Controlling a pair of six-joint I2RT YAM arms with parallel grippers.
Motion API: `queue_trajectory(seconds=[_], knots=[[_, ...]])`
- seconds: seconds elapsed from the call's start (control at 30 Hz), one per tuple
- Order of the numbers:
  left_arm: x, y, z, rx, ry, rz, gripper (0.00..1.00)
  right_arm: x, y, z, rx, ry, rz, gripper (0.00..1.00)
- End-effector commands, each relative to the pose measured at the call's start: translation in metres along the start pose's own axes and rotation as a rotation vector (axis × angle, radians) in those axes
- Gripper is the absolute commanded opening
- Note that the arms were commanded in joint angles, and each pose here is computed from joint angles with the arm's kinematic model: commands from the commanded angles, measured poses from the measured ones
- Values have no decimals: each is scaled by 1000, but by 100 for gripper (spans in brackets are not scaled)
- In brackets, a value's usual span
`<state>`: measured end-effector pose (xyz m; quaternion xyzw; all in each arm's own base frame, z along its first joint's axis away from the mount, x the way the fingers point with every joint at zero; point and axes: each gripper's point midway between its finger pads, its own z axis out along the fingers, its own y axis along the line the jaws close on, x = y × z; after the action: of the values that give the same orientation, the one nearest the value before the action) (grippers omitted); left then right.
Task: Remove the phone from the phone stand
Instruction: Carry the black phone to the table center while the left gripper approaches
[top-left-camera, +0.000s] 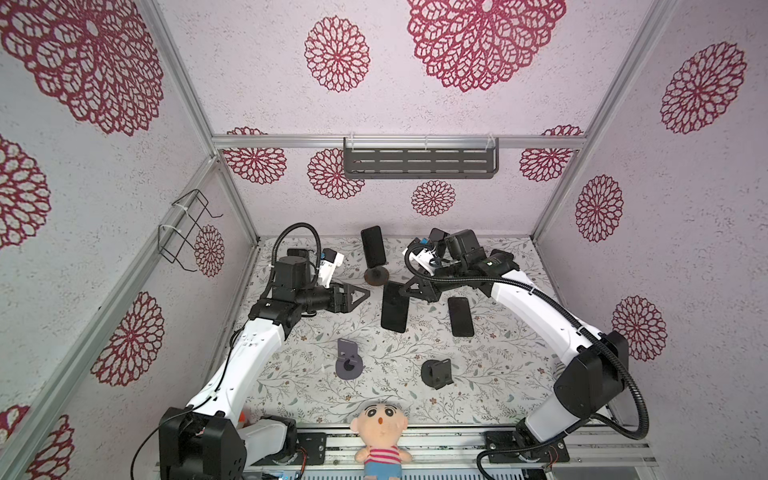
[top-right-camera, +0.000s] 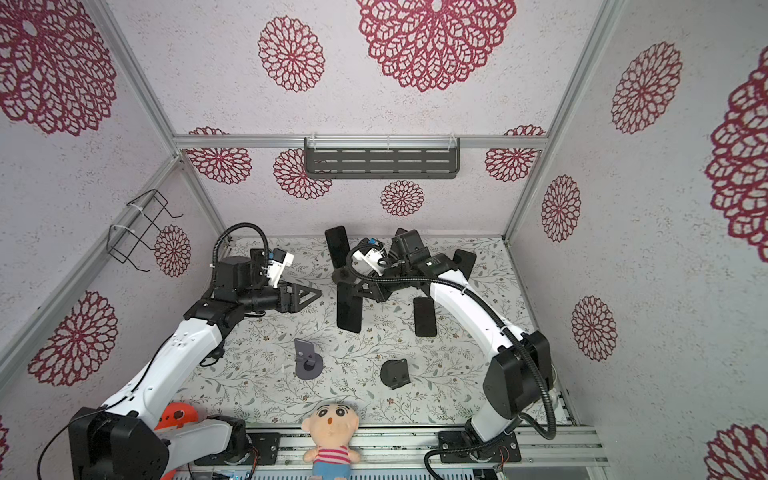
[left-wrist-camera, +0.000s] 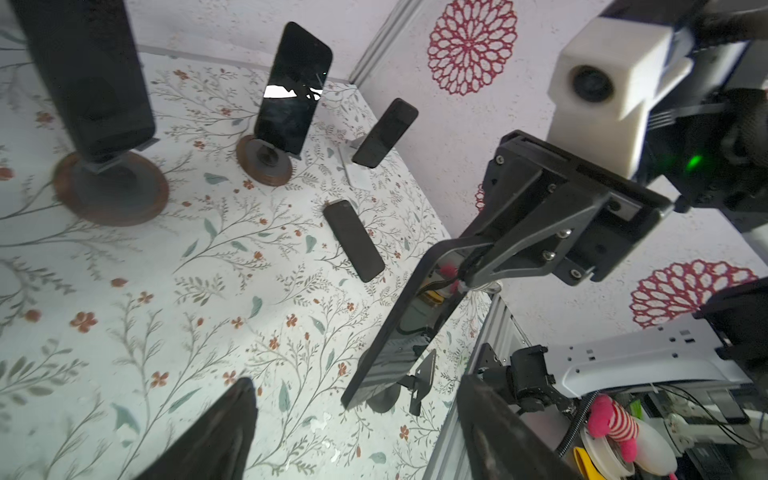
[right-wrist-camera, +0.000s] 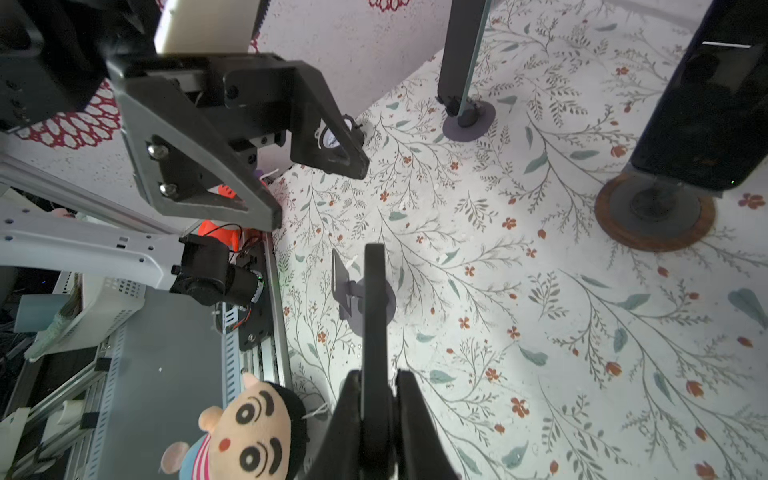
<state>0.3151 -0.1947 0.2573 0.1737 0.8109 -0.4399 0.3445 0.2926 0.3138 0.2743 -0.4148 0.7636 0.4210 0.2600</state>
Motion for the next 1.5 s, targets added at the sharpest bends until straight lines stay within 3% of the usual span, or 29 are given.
queue_trajectory(seconds=[0.0,0.13,0.4,0.47,0.67,0.9,0.97,1.1,1.23,1.37,1.47], knots=[[-11,-20,12,111,-4,130,70,-16,37,-31,-91,-51,-131,2],[2,-30,29,196,58,168,60,-16,41,-35,-119,-54,-158,2],[20,-44,51,272,117,209,59,-30,43,-37,-175,-88,-169,2],[21,-43,54,278,119,207,49,-32,43,-36,-181,-89,-163,2],[22,-51,57,306,119,222,33,-35,42,-32,-214,-92,-164,2],[27,-52,56,305,121,241,3,-39,35,-25,-217,-102,-184,2],[27,-53,56,301,118,245,0,-40,32,-23,-218,-100,-181,2],[24,-52,55,285,108,246,0,-39,25,-18,-204,-90,-167,17],[18,-47,58,251,96,219,0,-37,13,-17,-166,-82,-142,49],[8,-40,64,208,73,153,0,-37,-17,-27,-75,-108,-51,62],[0,-36,70,194,61,89,0,-31,-55,-45,84,-127,60,67]])
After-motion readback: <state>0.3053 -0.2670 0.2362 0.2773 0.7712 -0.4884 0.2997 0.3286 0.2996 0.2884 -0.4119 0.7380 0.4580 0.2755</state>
